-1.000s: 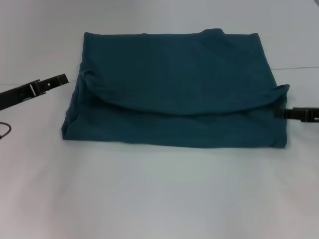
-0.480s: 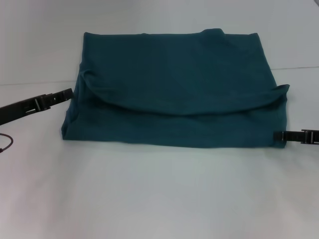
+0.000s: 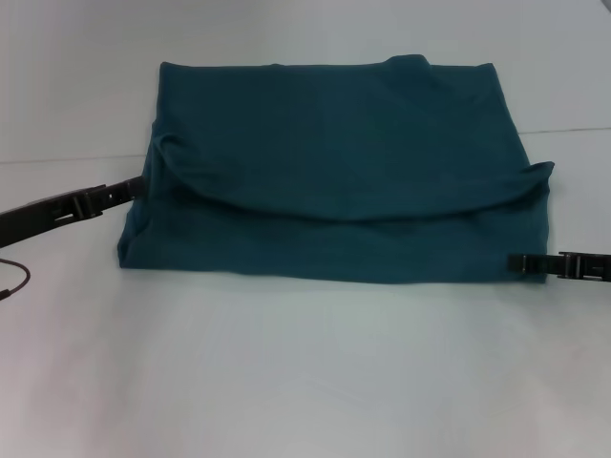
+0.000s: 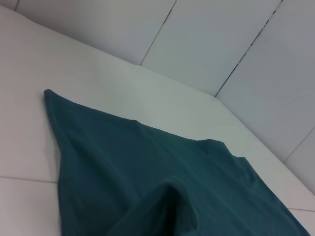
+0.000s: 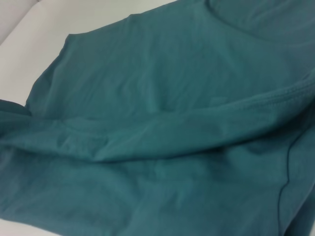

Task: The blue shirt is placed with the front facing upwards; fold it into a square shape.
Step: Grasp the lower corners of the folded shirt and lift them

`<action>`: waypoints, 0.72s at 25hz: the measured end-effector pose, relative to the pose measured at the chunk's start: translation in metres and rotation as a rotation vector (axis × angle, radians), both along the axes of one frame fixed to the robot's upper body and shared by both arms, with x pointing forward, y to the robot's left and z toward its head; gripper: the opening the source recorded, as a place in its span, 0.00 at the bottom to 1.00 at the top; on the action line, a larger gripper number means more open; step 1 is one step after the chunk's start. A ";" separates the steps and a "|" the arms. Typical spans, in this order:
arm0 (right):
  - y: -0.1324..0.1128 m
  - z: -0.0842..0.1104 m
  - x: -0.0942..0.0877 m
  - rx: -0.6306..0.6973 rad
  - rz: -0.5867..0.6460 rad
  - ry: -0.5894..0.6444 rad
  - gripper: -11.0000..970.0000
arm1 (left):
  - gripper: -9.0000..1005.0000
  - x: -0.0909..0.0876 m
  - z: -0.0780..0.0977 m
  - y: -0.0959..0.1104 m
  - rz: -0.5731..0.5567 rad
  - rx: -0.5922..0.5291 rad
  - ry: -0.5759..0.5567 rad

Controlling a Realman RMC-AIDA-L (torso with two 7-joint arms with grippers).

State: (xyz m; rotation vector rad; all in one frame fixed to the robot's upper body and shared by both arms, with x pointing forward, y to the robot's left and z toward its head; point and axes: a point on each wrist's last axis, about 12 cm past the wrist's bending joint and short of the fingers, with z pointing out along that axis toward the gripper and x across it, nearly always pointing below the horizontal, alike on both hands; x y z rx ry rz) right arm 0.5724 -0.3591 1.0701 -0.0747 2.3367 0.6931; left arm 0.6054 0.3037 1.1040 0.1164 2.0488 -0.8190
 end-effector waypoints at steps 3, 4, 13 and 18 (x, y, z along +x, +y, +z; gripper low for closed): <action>0.001 -0.001 0.001 -0.004 -0.009 -0.003 0.81 | 0.74 0.000 0.000 0.000 0.000 0.002 -0.002; 0.002 -0.002 0.002 -0.005 -0.011 -0.003 0.81 | 0.74 0.000 0.000 0.000 0.000 0.002 -0.002; 0.012 -0.006 0.008 -0.017 0.007 0.006 0.81 | 0.74 0.001 0.000 -0.001 -0.001 0.007 -0.006; 0.011 -0.003 0.009 -0.015 0.008 0.002 0.59 | 0.74 0.000 0.000 -0.001 -0.001 0.007 -0.005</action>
